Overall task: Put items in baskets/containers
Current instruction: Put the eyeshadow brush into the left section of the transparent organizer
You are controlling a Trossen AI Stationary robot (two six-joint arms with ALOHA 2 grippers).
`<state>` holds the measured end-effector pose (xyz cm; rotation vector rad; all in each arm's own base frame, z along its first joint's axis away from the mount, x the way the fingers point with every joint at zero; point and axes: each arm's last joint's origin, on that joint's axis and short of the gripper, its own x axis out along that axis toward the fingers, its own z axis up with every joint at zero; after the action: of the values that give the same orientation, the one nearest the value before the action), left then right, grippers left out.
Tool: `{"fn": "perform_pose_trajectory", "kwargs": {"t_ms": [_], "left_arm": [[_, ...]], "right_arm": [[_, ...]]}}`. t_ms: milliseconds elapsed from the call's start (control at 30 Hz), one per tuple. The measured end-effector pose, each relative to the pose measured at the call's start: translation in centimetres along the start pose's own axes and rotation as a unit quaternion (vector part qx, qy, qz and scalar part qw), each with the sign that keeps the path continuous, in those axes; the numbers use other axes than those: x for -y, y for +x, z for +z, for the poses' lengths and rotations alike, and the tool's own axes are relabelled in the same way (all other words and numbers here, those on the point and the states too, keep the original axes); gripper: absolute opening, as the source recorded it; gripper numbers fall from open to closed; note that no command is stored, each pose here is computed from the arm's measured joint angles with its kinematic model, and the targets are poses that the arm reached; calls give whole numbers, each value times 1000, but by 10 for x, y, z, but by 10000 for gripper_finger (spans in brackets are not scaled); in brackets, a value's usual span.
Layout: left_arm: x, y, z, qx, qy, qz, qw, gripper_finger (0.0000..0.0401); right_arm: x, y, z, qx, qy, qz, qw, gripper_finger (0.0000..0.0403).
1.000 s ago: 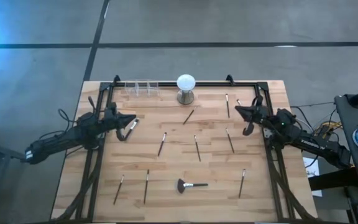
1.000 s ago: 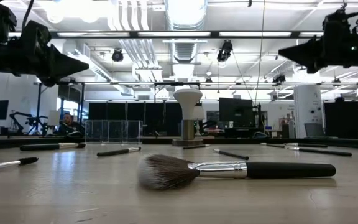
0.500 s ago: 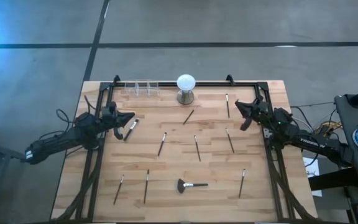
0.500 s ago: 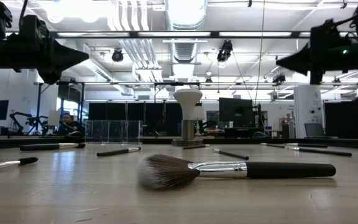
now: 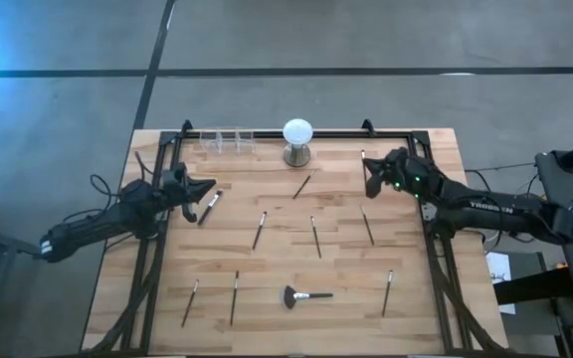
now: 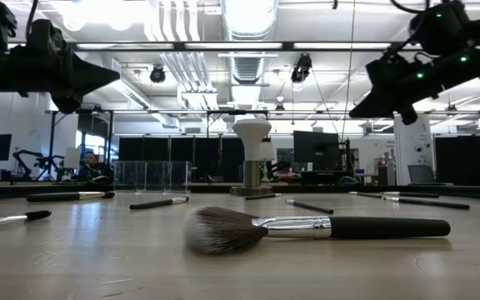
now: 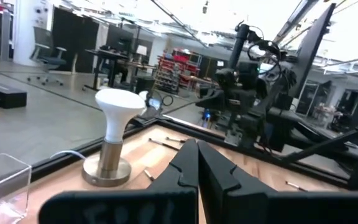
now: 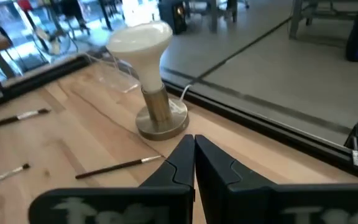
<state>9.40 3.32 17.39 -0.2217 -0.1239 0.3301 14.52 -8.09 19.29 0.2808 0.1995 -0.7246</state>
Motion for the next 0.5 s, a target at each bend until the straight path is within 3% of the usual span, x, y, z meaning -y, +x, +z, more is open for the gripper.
{"fn": "perform_pose_trajectory", "kwargs": {"t_ms": [233, 500], "left_arm": [[0, 0, 0, -3, -13, -2, 1000, 0], [1, 0, -1, -9, -11, -16, 1000, 0]], "right_arm": [[-4, 6, 8, 0, -14, 0, 1000, 8], [5, 5, -18, -25, 15, -24, 999, 8]]}}
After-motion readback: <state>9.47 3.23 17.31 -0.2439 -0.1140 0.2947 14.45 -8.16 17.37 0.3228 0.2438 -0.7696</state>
